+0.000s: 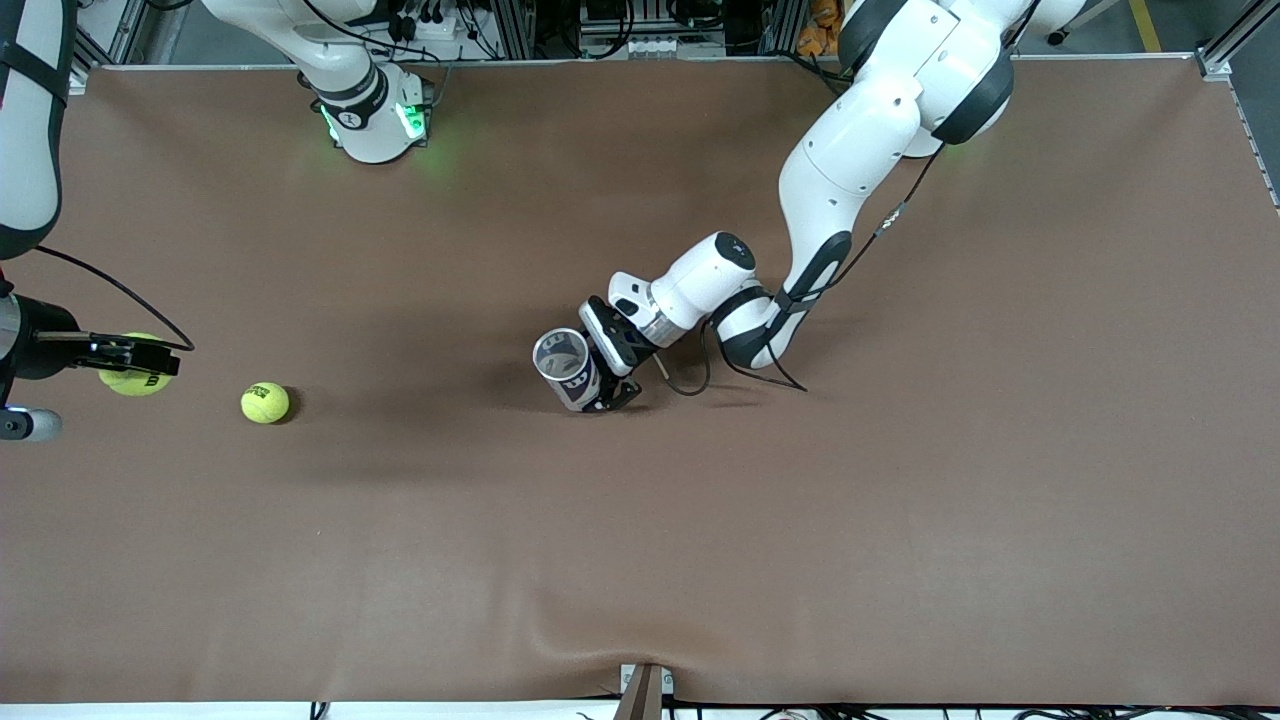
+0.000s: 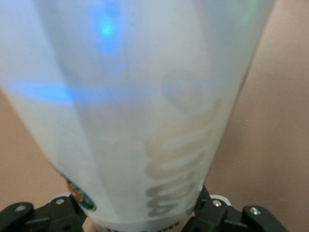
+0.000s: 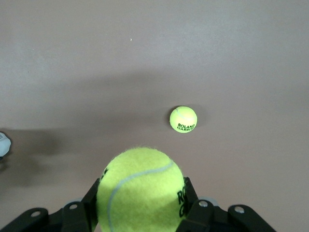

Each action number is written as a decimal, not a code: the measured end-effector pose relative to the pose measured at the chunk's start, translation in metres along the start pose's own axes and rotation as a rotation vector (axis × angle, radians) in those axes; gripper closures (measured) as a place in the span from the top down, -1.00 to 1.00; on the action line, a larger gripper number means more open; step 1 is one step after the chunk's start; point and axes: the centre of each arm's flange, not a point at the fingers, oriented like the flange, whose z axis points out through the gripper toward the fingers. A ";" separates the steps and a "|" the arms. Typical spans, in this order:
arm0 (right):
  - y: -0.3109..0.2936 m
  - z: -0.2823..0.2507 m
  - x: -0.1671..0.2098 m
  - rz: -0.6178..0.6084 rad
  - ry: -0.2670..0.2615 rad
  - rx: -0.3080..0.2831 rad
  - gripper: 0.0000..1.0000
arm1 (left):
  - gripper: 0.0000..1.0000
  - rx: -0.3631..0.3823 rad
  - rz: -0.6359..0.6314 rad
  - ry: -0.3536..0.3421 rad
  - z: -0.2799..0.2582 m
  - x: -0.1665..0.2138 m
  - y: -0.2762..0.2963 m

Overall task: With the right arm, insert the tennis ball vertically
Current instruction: 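Carry the held tennis ball with the right gripper toward the can opening, then lower the tennis ball into the can opening with the right gripper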

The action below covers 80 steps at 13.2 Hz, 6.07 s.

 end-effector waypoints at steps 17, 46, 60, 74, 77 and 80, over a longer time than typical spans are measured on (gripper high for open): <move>-0.205 0.019 -0.030 0.197 0.009 -0.026 0.34 | 0.70 -0.017 0.084 0.018 -0.005 -0.013 -0.014; -0.461 0.161 -0.102 0.416 0.055 -0.021 0.34 | 0.75 -0.025 0.098 0.014 -0.004 -0.018 -0.014; -0.463 0.167 -0.101 0.415 0.055 -0.027 0.34 | 0.76 -0.018 0.110 0.016 -0.008 -0.020 -0.024; -0.475 0.173 -0.104 0.437 0.080 -0.006 0.48 | 0.76 -0.037 0.118 0.019 -0.005 -0.017 -0.010; -0.474 0.173 -0.103 0.438 0.081 -0.006 1.00 | 0.76 -0.038 0.118 0.019 -0.005 -0.017 -0.009; -0.474 0.173 -0.102 0.439 0.082 -0.005 1.00 | 0.76 -0.038 0.118 0.020 -0.005 -0.017 -0.009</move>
